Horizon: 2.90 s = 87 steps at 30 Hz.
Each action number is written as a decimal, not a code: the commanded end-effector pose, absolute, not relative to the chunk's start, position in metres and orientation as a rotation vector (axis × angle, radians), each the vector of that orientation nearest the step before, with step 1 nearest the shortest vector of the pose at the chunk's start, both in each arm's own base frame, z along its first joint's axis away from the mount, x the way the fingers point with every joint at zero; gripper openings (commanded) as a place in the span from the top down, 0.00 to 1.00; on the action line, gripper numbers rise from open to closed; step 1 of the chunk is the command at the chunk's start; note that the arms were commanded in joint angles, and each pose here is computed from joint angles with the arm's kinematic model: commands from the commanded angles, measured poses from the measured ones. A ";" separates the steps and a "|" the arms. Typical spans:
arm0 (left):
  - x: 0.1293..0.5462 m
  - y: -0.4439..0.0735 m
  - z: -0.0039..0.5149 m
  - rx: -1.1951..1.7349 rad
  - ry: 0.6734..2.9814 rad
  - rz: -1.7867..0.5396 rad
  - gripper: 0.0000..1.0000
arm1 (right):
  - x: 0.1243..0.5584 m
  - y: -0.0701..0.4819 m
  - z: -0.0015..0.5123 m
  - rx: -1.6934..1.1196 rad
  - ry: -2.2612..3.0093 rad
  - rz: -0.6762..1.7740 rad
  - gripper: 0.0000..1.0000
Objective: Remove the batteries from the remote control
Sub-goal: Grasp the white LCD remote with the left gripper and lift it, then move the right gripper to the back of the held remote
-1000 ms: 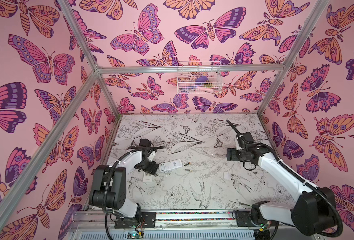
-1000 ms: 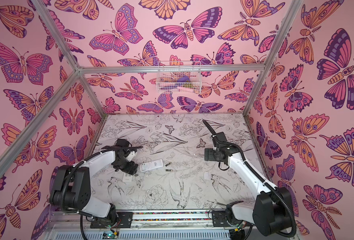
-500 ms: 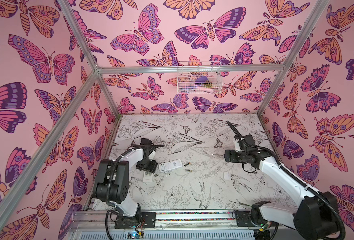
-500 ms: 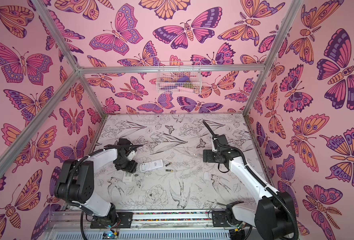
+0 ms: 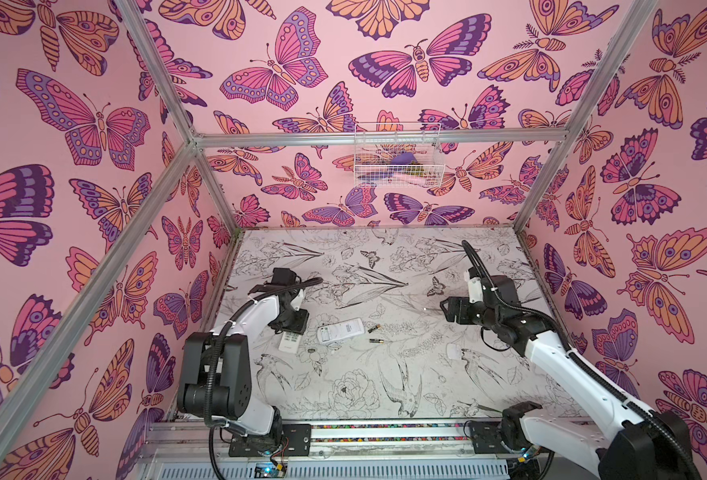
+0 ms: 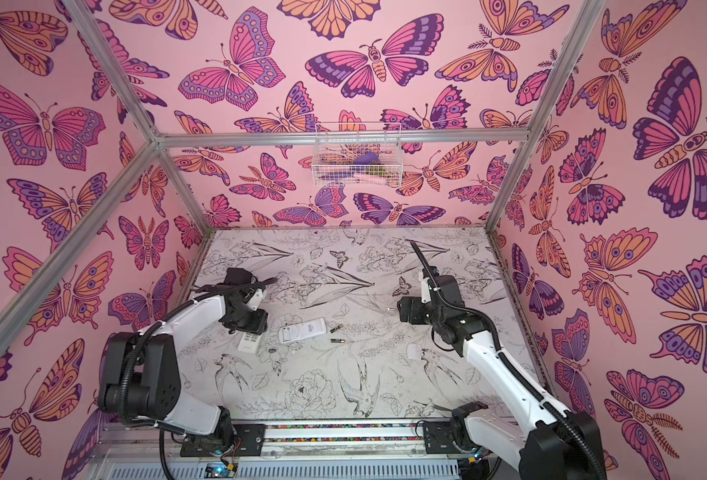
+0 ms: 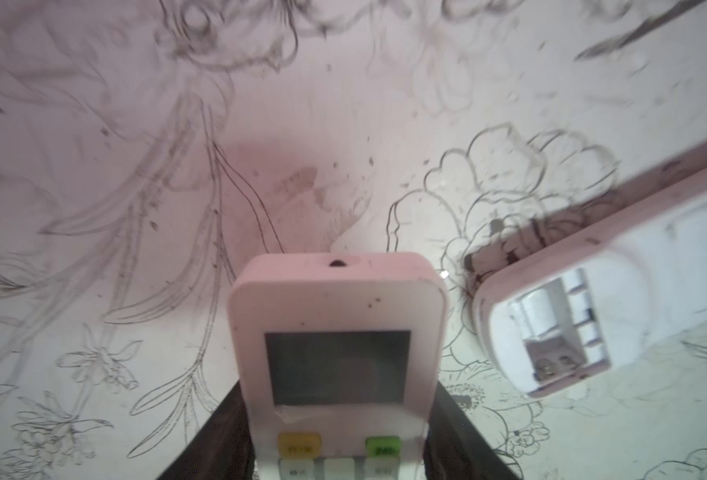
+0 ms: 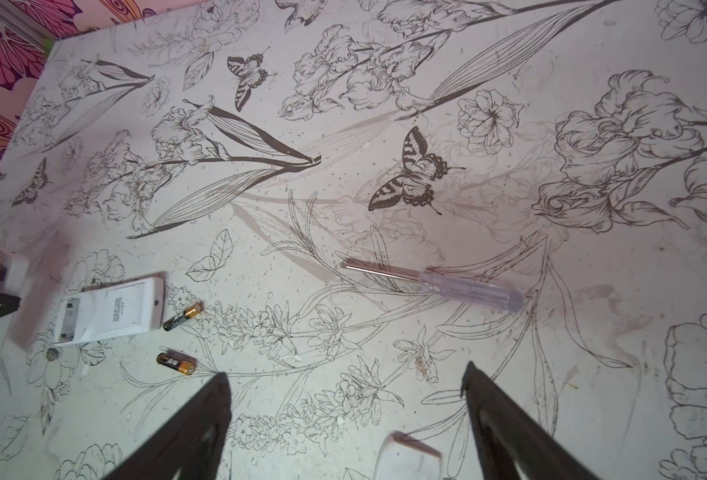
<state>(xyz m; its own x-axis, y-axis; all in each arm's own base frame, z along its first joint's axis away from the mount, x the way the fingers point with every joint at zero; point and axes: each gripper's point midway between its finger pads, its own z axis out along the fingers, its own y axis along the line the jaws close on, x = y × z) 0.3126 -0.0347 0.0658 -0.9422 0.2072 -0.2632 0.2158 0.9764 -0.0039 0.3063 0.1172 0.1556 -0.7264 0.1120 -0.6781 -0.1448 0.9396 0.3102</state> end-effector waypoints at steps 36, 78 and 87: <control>0.405 -0.139 0.227 -0.346 2.186 -1.191 0.70 | 0.313 0.398 0.232 -0.426 1.729 0.863 0.12; 0.392 -0.168 0.249 -0.271 2.116 -1.377 0.54 | 0.369 0.426 0.226 -0.347 1.663 0.898 1.00; 0.386 -0.169 0.268 -0.114 2.069 -1.386 0.16 | 0.362 0.388 0.221 -0.508 1.643 0.583 1.00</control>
<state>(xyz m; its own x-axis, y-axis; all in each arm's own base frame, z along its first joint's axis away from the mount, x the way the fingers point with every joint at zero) 0.3919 -0.1660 0.2473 -0.8076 -0.4530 -0.3776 0.1563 0.4530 -0.8777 0.3585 0.4078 0.2002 -0.2681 0.0715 -0.9607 -0.6514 0.7213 0.2355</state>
